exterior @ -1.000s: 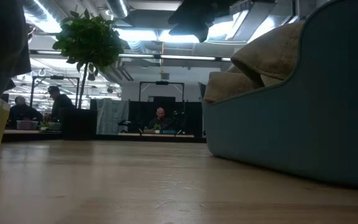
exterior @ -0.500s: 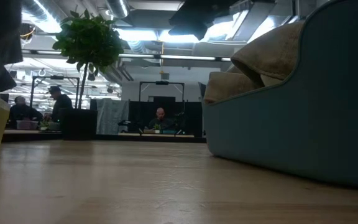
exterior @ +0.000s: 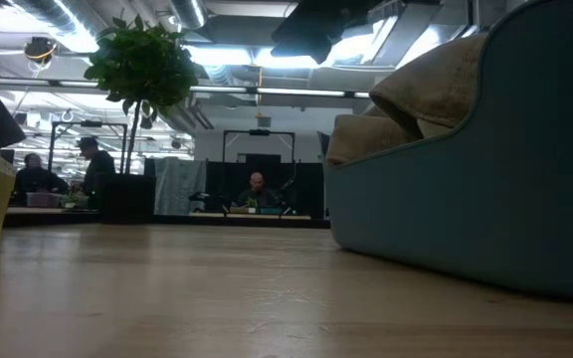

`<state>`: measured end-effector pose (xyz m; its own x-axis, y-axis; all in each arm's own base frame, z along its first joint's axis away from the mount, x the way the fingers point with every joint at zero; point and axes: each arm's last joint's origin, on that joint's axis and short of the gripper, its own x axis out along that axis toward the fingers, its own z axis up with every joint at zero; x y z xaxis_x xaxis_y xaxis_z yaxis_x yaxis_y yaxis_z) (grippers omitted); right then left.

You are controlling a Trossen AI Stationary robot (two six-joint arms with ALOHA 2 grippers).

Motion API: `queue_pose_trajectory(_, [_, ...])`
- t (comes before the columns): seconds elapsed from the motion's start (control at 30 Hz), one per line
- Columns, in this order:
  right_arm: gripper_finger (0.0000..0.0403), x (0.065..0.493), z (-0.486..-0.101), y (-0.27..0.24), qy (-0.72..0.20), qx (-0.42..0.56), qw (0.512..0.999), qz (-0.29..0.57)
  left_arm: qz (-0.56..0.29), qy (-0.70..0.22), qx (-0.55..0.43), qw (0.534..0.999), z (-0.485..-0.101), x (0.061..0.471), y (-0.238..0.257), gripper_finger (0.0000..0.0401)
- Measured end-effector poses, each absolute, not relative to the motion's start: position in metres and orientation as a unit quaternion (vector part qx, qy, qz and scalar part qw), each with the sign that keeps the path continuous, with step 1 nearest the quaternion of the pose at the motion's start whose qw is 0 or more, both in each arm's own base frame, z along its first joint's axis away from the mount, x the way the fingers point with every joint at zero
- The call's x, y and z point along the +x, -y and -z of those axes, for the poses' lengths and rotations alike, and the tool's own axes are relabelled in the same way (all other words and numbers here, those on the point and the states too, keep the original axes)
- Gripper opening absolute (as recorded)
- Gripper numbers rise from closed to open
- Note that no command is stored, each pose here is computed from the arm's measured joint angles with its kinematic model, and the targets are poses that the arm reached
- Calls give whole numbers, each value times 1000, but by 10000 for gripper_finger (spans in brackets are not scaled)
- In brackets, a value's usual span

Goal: Pick & Place hat
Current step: Put the blue cap into the yellow bin, then return to Home Position

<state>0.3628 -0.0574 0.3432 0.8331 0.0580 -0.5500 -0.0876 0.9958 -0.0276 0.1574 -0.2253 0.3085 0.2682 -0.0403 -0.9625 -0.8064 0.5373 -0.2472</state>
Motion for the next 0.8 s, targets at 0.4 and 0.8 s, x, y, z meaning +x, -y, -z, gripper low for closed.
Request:
queue_pose_trajectory(0.4, [196, 363, -343, 57, -286, -23, 957, -37, -340, -581, -305, 674, -307, 144, 208, 56])
queue_pose_trajectory(0.8, [196, 361, -340, 57, -302, -65, 950, -53, -281, -579, -251, 723, -307, 148, 209, 156])
